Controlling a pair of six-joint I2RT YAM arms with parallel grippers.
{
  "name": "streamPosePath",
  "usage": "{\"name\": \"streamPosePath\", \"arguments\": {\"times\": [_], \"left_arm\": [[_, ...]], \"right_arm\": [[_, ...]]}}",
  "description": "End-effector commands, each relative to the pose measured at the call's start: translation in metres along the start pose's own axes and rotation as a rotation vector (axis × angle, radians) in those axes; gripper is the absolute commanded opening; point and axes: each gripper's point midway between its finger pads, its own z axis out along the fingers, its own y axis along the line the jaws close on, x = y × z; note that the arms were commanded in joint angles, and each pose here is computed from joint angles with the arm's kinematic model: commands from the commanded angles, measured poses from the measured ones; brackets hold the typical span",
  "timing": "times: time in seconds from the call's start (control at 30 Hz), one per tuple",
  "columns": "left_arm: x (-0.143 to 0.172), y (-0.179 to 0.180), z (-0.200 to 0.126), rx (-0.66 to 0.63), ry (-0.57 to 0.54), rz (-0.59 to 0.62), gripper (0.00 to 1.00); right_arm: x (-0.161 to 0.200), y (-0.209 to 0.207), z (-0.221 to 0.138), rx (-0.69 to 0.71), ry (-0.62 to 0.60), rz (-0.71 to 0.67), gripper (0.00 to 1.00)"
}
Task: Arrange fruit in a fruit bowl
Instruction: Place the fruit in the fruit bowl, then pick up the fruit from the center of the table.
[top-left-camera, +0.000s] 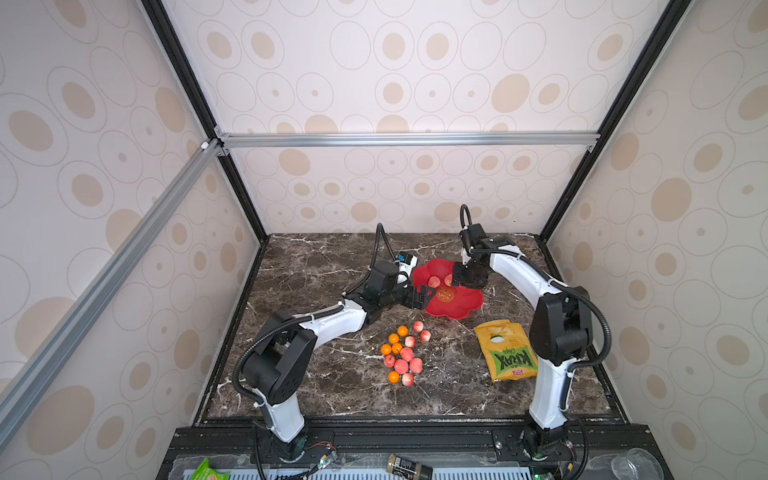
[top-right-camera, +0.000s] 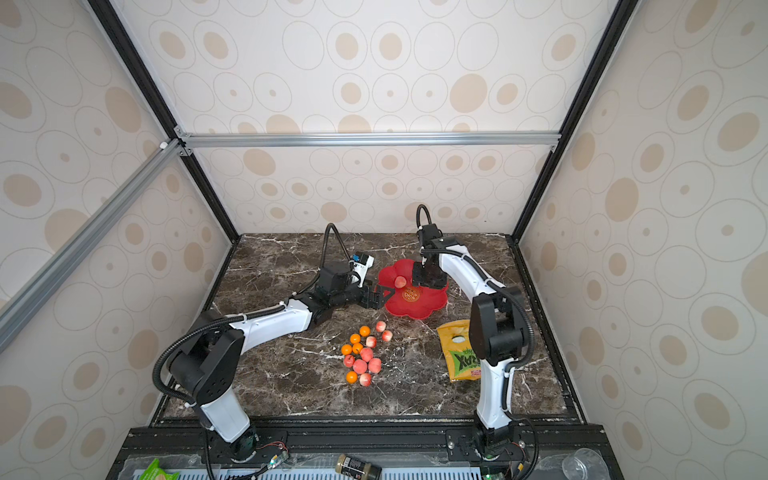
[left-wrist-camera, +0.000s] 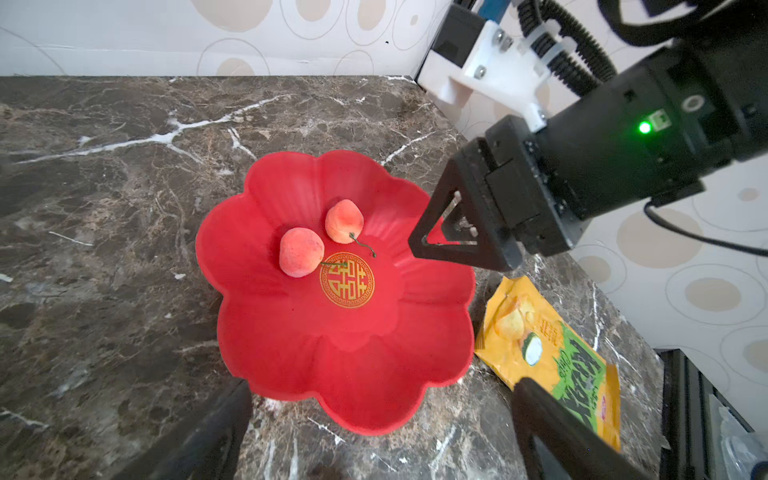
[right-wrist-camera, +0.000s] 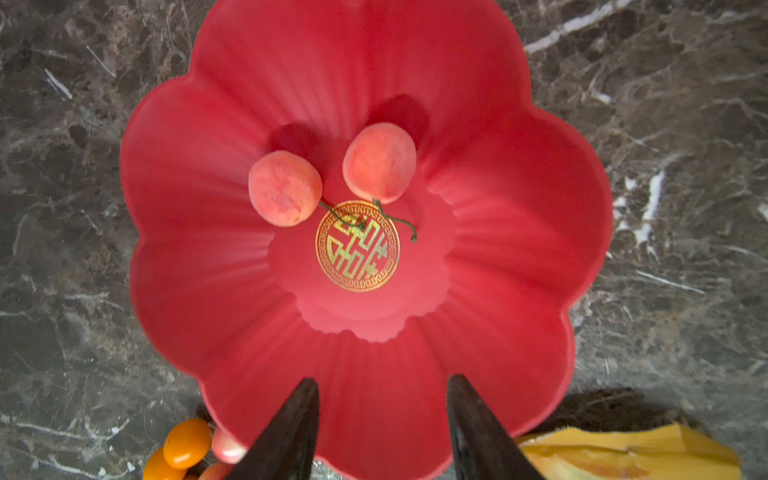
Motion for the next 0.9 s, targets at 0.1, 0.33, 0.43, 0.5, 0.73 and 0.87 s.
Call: {"name": "streamPosePath", "arguments": {"times": [0.1, 0.33, 0.43, 0.5, 0.73, 0.87], "left_arm": [[0.005, -0.015, -0.029, 0.001, -0.036, -0.018, 0.98], [0.038, -0.017, -0.07, -0.018, -0.033, -0.075, 0.99], [0.054, -0.015, -0.087, -0.026, -0.036, -0.109, 0.99], [0.063, -0.013, -0.097, -0.03, -0.037, -0.131, 0.99], [0.092, -0.007, -0.125, -0.061, -0.013, -0.171, 0.99], [0.101, -0.004, -0.135, -0.074, -0.015, -0.188, 0.99]], "right_arm": [[0.046, 0.007, -0.006, 0.004, 0.013, -0.033, 0.53], [0.103, 0.026, -0.017, -0.042, 0.024, -0.114, 0.54], [0.13, 0.042, -0.015, -0.063, 0.035, -0.175, 0.55], [0.146, 0.052, -0.012, -0.075, 0.043, -0.214, 0.55], [0.182, 0.084, -0.001, -0.152, 0.071, -0.317, 0.55], [0.198, 0.098, 0.004, -0.182, 0.094, -0.369, 0.55]]}}
